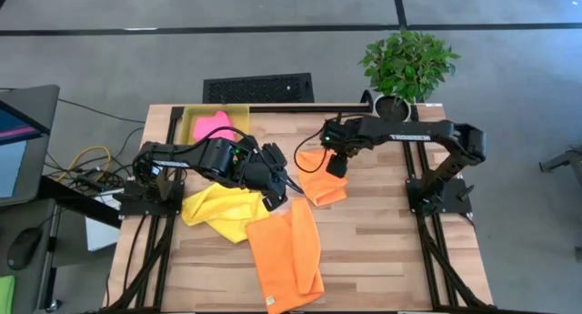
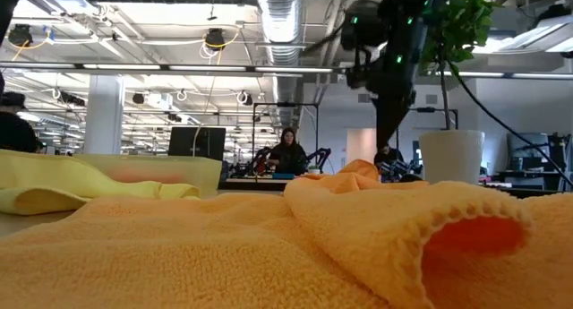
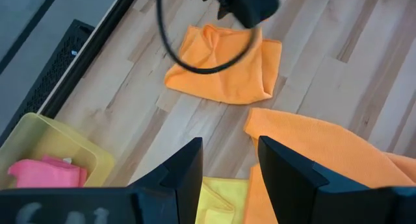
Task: Fold microfiber towels
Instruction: Put the top folded orange microfiber cloth into the yellow bin
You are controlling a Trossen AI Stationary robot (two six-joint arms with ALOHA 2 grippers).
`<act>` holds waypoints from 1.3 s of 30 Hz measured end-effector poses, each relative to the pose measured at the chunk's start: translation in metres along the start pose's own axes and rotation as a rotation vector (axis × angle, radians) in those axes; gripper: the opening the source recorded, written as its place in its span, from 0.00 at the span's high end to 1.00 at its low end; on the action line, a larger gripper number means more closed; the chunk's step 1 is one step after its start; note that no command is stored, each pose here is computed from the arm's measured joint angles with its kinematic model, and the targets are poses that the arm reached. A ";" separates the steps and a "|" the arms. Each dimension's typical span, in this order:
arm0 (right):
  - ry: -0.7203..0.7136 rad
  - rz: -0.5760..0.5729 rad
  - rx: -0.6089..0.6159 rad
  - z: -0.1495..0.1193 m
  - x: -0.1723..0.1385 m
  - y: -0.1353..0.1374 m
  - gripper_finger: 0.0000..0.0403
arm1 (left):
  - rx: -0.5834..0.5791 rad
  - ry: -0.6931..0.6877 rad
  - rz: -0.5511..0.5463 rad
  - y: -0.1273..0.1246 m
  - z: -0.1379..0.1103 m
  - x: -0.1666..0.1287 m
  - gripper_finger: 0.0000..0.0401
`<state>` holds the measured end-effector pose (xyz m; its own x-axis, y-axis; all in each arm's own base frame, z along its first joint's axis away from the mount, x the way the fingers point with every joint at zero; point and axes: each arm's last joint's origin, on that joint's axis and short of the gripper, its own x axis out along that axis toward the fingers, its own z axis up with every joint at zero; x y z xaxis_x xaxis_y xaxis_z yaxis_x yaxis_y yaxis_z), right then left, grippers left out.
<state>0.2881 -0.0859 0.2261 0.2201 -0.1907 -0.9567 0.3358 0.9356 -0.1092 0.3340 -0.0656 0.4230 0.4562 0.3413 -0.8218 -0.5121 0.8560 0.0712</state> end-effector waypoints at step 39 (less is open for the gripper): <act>-0.345 0.348 -0.396 -0.061 -0.123 0.012 0.51 | 0.575 -0.103 -0.334 -0.008 -0.041 0.220 0.65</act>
<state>0.2094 -0.0336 0.3259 0.5603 0.1217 -0.8193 -0.1584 0.9866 0.0382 0.4091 -0.0133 0.2184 0.6043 0.0332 -0.7961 0.1247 0.9829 0.1357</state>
